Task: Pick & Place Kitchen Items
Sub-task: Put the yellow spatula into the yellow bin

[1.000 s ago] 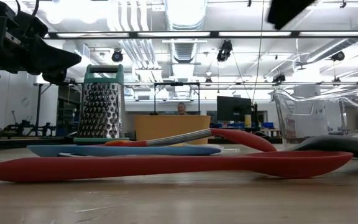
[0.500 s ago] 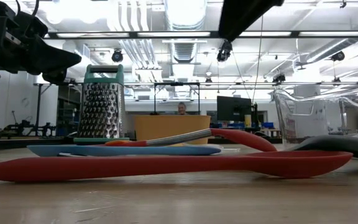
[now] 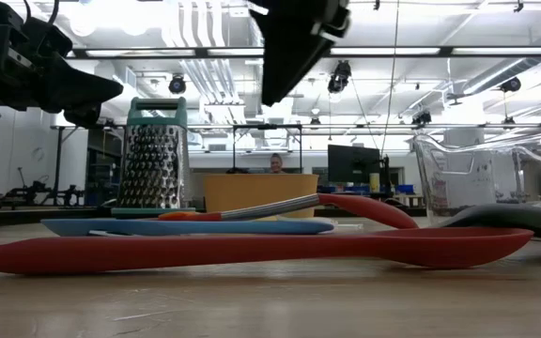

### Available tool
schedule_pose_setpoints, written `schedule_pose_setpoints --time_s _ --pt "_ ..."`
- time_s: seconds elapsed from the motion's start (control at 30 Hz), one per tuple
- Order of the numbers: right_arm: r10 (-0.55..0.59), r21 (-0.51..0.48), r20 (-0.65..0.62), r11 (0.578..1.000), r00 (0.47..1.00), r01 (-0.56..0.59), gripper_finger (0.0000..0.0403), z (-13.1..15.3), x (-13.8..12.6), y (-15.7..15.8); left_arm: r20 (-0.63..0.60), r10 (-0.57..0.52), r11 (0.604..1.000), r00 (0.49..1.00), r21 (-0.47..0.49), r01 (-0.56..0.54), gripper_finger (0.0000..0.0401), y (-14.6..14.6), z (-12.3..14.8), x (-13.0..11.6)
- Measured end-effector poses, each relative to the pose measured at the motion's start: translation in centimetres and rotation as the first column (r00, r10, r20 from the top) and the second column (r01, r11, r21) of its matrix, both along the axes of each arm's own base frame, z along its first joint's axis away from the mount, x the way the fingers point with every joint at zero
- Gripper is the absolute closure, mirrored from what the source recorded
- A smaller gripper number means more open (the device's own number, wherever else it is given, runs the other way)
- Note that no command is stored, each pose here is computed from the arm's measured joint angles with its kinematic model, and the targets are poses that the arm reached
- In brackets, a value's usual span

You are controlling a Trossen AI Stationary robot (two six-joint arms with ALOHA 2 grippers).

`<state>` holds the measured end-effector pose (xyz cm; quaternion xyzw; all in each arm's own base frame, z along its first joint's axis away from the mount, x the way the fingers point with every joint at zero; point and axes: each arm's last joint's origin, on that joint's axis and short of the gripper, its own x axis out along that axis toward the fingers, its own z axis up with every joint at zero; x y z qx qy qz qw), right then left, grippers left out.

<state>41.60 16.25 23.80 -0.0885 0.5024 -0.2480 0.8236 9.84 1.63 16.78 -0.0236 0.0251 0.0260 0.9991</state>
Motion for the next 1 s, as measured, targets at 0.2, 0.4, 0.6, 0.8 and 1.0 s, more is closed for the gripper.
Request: schedule_pose_setpoints --time_s 0.2,0.4,0.6,0.8,1.0 --pt "0.016 -0.01 -0.012 1.0 1.0 -0.016 0.0286 -0.5 0.9 -0.2 0.0 0.0 1.0 1.0 0.0 0.0 0.0366 0.0 0.0 0.0" --pt "0.012 -0.01 -0.022 1.0 1.0 -0.012 0.0293 -1.0 0.9 0.0 0.0 0.001 1.0 1.0 0.0 -0.001 0.0366 0.0 0.0 0.0" --pt "0.037 -0.031 -0.063 0.999 0.997 -0.039 0.0286 -1.1 1.3 -1.3 0.0 0.0 1.0 1.0 0.0 0.0 0.0366 0.0 0.0 0.0" --pt "0.044 0.029 -0.146 0.999 0.988 -0.041 0.0266 -1.4 2.6 -5.8 0.0 0.0 1.0 1.0 0.0 0.0 0.0366 0.0 0.0 0.0" --pt "0.138 0.046 -0.247 0.99 0.959 -0.131 0.0247 -1.6 3.3 -9.2 0.0 0.0 1.0 1.0 0.0 0.0 0.0366 0.0 0.0 0.0"
